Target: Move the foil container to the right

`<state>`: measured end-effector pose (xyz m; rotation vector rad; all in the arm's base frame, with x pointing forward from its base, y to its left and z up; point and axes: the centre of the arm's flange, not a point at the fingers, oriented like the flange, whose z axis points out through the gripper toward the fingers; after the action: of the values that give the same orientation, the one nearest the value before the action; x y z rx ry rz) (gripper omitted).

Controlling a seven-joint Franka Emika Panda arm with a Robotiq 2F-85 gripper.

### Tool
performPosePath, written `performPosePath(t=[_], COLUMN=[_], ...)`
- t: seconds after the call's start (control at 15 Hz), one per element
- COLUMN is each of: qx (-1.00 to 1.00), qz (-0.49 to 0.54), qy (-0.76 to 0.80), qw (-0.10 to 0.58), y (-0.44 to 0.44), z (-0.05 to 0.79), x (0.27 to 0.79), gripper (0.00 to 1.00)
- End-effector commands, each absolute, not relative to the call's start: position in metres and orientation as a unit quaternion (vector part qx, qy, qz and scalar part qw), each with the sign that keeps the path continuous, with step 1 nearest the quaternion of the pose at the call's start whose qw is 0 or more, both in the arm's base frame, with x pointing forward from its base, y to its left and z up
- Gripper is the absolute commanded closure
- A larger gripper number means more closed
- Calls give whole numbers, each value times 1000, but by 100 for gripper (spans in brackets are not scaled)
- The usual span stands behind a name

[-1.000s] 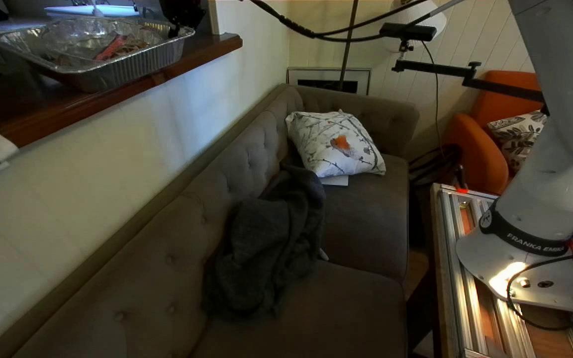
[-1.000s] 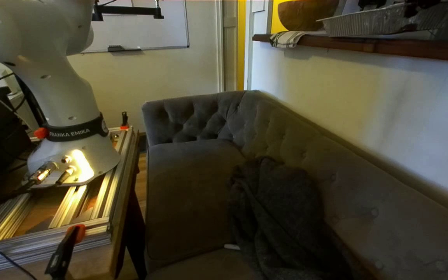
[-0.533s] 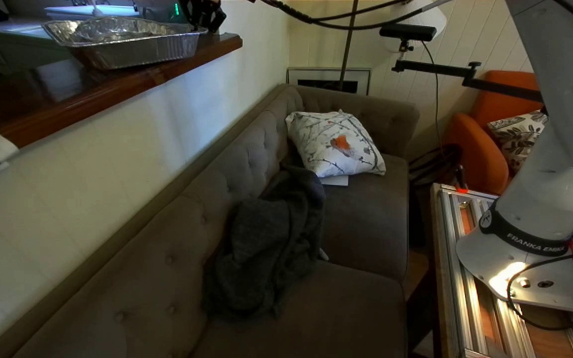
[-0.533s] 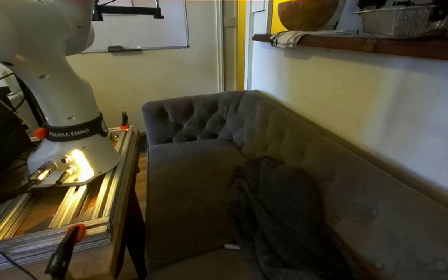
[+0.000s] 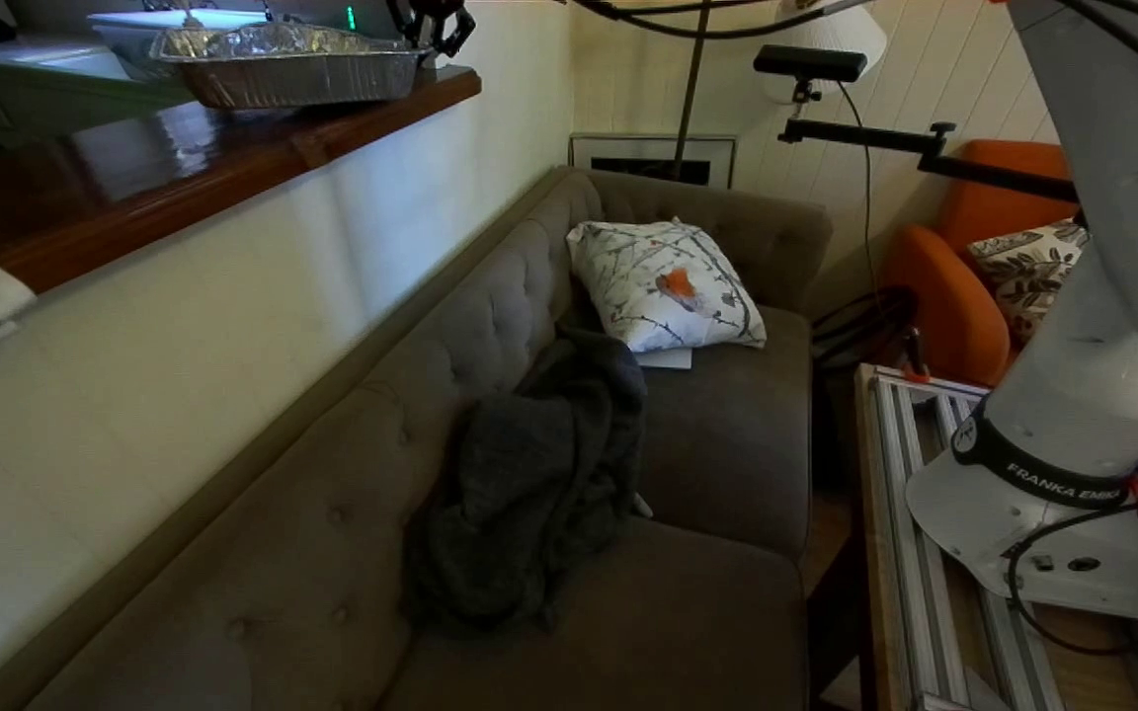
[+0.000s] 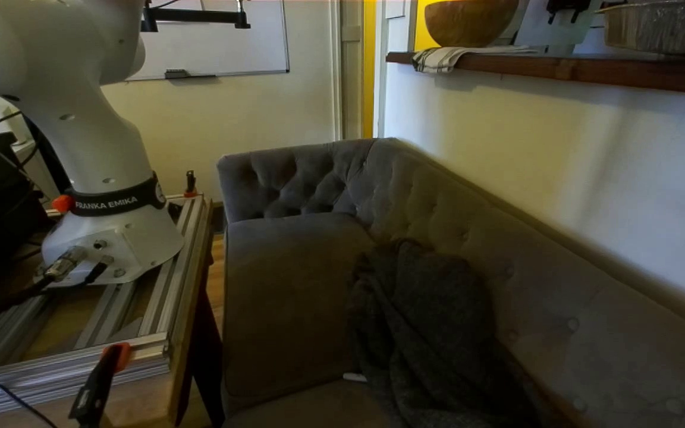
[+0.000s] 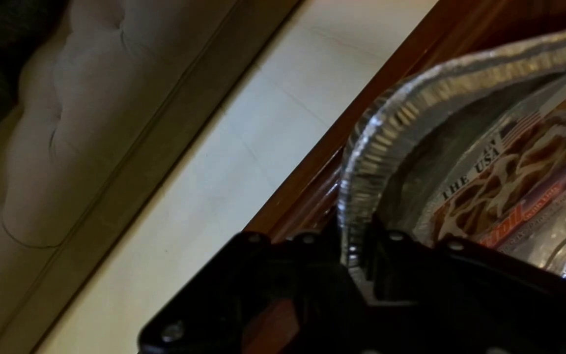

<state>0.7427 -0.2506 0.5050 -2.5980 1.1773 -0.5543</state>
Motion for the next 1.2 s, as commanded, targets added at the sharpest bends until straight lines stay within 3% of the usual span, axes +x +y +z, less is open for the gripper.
performPosePath(t=[0.0, 0.2, 0.27, 1.13], qx=[-888, -888, -888, -733], qz=[-189, -189, -189, -154], qy=[402, 402, 402, 658], qw=[118, 118, 118, 81], y=[-250, -249, -249, -267], z=[505, 505, 505, 510], x=[743, 743, 743, 736], gripper=[94, 94, 98, 98])
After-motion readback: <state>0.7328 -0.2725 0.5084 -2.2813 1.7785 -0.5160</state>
